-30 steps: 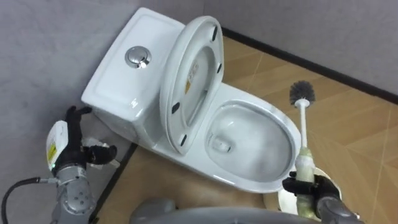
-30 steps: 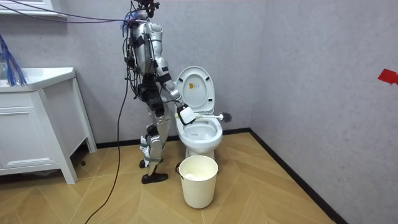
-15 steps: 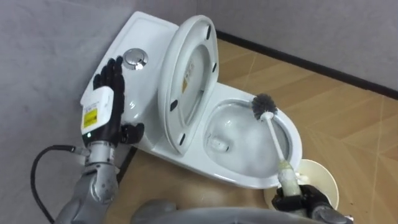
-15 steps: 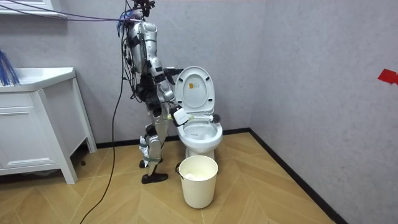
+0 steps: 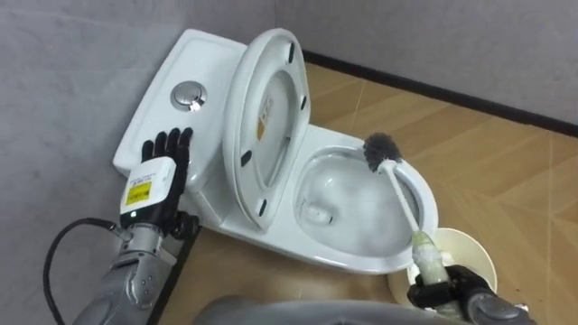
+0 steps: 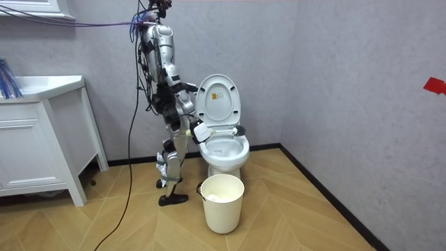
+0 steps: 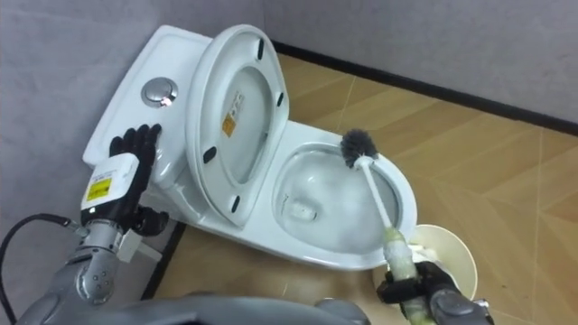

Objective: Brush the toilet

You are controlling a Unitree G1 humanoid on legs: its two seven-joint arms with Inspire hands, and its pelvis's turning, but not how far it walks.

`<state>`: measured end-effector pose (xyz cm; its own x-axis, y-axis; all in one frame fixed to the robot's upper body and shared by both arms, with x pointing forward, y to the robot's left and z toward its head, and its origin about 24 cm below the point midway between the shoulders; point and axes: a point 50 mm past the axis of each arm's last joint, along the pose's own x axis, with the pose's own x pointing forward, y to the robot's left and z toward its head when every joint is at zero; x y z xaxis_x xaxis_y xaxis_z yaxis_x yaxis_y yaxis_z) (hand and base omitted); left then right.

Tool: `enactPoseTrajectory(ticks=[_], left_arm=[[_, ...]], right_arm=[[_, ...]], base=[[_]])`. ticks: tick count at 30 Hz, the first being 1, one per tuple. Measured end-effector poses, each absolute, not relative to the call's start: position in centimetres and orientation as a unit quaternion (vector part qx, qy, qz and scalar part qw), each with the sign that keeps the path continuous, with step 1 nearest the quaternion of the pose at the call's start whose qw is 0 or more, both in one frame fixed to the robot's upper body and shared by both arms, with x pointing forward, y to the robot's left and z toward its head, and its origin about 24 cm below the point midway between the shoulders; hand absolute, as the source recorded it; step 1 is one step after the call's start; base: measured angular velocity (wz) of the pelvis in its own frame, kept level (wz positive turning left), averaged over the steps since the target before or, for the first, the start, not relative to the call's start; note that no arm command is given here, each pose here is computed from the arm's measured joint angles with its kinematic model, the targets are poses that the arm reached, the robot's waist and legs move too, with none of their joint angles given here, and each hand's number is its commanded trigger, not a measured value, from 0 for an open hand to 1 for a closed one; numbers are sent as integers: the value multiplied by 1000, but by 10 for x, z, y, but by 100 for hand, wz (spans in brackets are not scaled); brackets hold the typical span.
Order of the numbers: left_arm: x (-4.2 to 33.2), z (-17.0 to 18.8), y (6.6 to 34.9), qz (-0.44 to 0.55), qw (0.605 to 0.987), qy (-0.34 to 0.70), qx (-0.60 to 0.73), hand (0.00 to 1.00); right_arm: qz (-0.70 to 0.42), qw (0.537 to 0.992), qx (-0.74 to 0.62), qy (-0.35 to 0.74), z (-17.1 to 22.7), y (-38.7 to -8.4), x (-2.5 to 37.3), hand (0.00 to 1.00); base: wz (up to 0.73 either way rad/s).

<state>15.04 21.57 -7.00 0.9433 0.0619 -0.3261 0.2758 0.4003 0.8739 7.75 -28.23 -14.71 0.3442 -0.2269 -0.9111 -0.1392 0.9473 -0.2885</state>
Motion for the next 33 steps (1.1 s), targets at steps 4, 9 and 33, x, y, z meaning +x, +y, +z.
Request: enactPoseTrajectory(ticks=[4, 9, 33], left_arm=[[150, -71, 219, -71, 808, 158, 563, 0], [154, -70, 222, -75, 794, 147, 585, 0], [263, -17, 200, -29, 774, -58, 629, 0]], right_arm=[[-21, 798, -185, 574, -144, -290, 79, 100], [-23, 804, -208, 557, -140, -292, 93, 100], [138, 680, -589, 413, -91, -307, 201, 100]], base=[[-6], [0], [5]])
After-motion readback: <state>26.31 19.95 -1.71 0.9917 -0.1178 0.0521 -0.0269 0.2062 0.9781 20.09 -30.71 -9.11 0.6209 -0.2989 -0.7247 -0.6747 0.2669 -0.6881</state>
